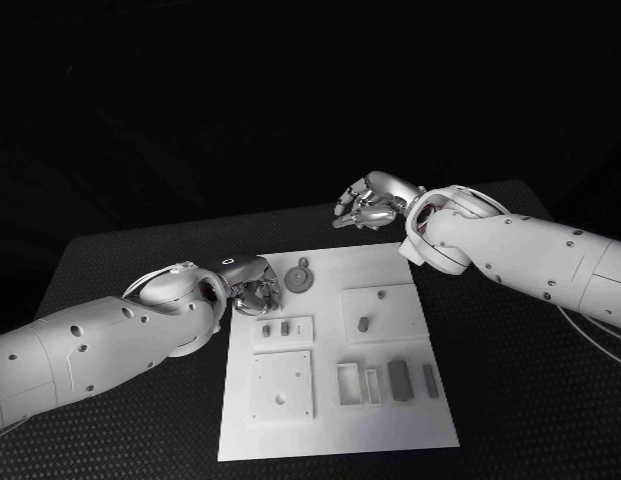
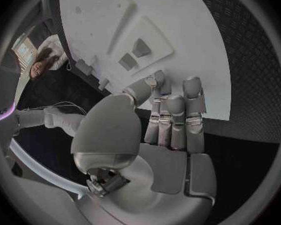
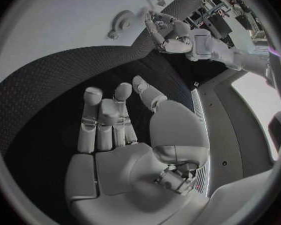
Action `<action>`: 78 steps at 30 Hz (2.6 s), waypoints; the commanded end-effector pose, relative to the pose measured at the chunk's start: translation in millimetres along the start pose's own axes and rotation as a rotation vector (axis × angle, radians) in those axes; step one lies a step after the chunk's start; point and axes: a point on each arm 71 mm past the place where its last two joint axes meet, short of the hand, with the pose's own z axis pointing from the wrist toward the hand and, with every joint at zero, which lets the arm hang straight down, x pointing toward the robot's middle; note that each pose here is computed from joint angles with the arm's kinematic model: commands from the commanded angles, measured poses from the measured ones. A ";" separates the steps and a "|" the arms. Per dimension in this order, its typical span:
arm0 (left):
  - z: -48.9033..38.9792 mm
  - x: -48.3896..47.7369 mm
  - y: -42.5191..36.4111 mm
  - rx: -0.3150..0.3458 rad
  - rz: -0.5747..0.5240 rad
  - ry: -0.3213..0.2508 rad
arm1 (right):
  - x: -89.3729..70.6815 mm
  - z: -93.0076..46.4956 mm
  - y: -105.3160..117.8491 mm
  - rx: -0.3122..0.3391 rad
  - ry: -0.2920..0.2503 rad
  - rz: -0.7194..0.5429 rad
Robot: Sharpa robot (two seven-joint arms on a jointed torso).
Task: Assemble the parts on the task board
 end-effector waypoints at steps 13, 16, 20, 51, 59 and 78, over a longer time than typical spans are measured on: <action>2.0 1.8 -7.4 0.016 -0.007 0.003 | 1.6 0.8 1.3 -0.009 0.014 0.001; 2.1 1.4 -7.1 0.015 -0.008 -0.001 | 1.6 0.8 1.3 -0.009 0.013 0.001; 2.6 1.8 -7.9 0.013 -0.008 0.006 | 1.9 1.1 1.8 -0.010 0.014 0.001; 3.3 4.3 -4.1 -0.018 -0.024 0.040 | 0.9 -0.3 0.9 -0.009 0.012 0.001; 2.0 3.0 1.1 -0.038 -0.025 0.028 | 0.3 -0.7 -0.2 -0.006 0.011 0.000; -14.1 -10.4 33.5 -0.101 -0.243 -0.110 | -1.1 -10.3 2.9 -0.048 0.006 -0.039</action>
